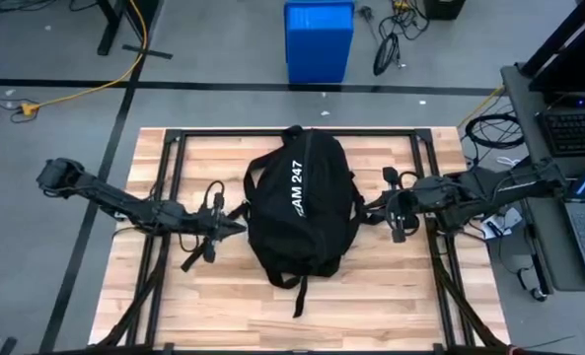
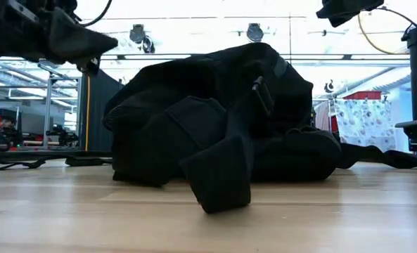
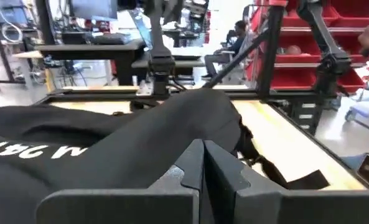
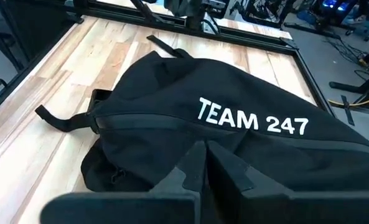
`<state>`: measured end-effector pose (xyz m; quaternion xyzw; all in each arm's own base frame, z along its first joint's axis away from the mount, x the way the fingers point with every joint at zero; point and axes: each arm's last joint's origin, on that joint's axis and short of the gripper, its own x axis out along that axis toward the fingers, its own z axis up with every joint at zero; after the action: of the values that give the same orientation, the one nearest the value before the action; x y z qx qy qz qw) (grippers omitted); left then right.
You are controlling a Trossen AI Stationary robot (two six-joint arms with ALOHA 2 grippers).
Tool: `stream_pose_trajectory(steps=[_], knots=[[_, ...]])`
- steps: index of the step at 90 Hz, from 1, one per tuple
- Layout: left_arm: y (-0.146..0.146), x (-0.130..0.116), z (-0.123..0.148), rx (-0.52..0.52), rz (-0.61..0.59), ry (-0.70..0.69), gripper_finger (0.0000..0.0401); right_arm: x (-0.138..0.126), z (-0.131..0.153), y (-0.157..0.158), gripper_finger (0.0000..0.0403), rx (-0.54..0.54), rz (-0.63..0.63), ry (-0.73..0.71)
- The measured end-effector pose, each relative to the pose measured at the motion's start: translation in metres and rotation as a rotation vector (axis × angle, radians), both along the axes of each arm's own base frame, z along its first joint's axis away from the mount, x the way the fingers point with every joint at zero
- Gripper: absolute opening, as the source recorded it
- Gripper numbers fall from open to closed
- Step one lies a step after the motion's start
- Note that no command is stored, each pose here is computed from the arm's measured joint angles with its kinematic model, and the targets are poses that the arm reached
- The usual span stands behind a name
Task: Unpack backpack
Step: Return to Home Position
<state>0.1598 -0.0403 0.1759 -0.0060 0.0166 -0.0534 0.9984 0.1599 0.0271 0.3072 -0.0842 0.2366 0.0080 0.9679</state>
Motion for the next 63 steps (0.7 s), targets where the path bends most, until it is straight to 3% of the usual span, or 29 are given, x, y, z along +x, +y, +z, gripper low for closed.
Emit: stream_pose_trajectory(steps=[27,40,48,63], knots=[[0.007,-0.002,-0.015,0.037,0.073,0.097,0.0,0.0,-0.001,0.0,0.0,-0.001,0.0,0.006],[0.014,-0.006,-0.03,0.153,0.275,0.248,0.0,0.0,-0.001,0.0,0.0,-0.003,0.001,0.006],[0.016,-0.007,-0.03,0.104,0.366,0.244,0.0,0.0,-0.001,0.0,0.0,-0.002,0.001,0.006],[0.016,-0.006,-0.028,-0.048,0.385,0.212,0.0,0.0,-0.001,0.0,0.0,-0.011,0.006,0.006]])
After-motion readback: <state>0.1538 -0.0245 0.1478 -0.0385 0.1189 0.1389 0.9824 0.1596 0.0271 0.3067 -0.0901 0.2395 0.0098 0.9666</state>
